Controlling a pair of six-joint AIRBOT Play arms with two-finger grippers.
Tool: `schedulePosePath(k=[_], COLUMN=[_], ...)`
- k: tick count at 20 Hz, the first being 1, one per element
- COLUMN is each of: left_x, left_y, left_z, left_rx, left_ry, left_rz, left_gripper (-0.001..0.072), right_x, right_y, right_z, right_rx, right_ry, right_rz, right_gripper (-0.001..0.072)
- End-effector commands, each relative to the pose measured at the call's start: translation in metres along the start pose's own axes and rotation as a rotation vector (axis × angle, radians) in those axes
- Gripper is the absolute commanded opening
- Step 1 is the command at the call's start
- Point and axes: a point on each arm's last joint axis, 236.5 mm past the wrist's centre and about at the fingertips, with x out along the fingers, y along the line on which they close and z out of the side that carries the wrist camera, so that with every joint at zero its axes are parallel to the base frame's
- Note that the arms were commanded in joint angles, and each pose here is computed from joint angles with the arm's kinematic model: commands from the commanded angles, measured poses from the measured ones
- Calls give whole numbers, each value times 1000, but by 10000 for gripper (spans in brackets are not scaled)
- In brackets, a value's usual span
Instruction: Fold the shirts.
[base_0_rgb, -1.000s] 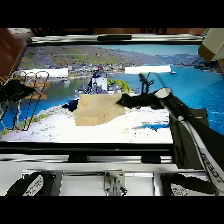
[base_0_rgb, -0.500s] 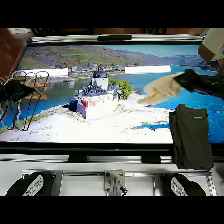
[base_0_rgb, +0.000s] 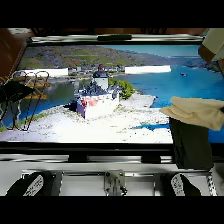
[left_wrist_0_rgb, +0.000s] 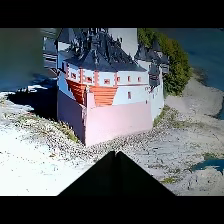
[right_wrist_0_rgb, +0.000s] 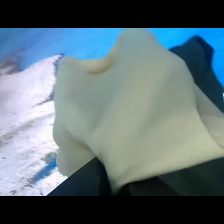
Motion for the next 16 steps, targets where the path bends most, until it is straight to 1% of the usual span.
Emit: schedulePosePath(k=[1,6,8,12,13,15,16], left_x=[0,-1,-2,-3,-3,-3,-3], left_y=[-1,-2,-2,-5,-6,-6,-6], left_z=[0,0,0,1,1,1,1], left_rx=[11,37,52,51,49,49,50], left_ry=[-1,-3,-5,-9,-10,-10,-9], left_rz=[-1,-4,-5,-14,-17,-18,-18], left_gripper=[41,41,41,41,41,40,40], right_x=[-20,-34,-26,-5,1,10,11], right_y=[-54,-99,-100,-100,-106,-117,-121], right_z=[-46,-102,-127,-196,-207,-214,-210], right_rx=[57,145,157,189,198,214,206], right_ry=[158,374,439,595,599,572,553], right_rz=[-189,-394,-394,-389,-417,-461,-475], right_gripper=[70,70,71,80,121,594,611])
